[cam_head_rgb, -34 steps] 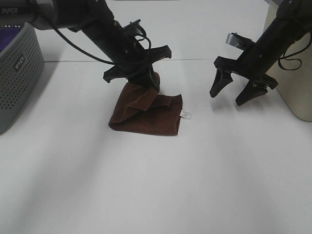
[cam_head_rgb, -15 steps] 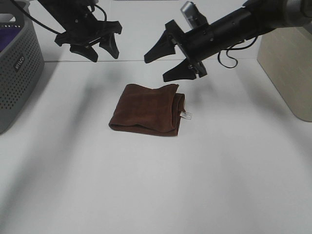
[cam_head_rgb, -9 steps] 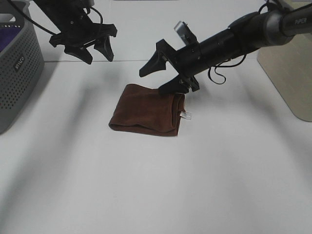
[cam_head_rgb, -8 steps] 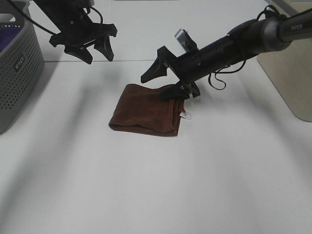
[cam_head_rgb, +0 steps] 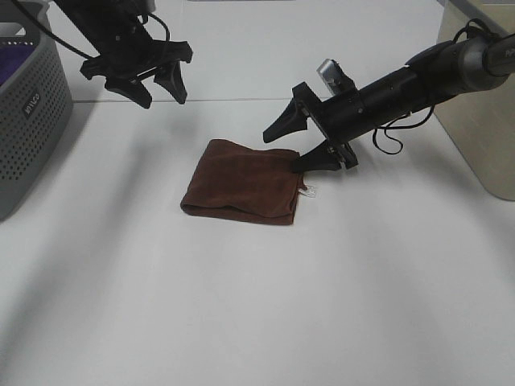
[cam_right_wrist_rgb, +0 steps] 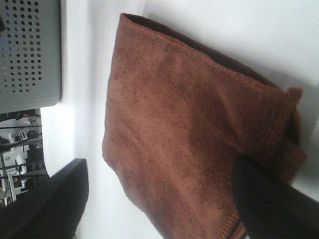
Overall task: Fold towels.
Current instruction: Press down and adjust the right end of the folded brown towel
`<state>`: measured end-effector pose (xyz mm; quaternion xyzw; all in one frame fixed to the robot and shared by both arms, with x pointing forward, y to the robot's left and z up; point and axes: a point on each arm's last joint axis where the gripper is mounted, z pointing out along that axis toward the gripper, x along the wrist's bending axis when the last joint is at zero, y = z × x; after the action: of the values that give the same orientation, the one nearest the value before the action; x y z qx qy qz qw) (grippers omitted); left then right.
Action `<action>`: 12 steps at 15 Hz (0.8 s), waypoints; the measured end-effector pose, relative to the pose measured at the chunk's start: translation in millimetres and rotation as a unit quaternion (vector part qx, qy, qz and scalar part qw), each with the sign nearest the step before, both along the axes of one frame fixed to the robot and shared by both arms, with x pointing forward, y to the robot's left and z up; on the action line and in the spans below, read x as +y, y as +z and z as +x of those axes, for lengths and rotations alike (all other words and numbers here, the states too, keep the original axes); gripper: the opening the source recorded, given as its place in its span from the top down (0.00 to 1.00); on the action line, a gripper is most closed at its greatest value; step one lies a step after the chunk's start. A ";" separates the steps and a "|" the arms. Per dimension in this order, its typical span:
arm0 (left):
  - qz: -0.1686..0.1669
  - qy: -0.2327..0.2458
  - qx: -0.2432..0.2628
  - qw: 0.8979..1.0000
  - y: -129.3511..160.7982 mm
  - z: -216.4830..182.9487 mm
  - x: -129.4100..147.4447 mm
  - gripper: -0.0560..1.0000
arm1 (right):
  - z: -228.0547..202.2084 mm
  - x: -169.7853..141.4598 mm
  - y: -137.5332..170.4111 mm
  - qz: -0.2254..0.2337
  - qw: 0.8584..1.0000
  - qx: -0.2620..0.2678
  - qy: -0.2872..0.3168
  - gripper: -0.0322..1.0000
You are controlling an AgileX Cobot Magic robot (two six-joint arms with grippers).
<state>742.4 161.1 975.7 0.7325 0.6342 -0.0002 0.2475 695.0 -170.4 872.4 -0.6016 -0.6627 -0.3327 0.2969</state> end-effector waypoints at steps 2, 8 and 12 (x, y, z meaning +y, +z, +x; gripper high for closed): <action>0.000 0.000 0.000 1.000 0.0 -0.1 0.0 0.38 | -1.5 -3.5 -1.6 -0.011 1.000 0.002 0.011 0.24; 0.007 -0.020 0.015 1.000 19.5 -10.8 1.6 0.38 | -13.2 -33.3 51.5 -0.155 0.987 -0.017 0.050 0.24; 0.018 -0.027 -0.007 0.999 58.3 -23.3 6.4 0.38 | -27.5 -44.0 104.7 -0.214 0.976 -0.024 0.037 0.24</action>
<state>719.1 167.5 1034.0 0.7536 0.6124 0.0091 0.2388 667.5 -214.4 977.0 -0.6180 -0.7473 -0.1865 0.1576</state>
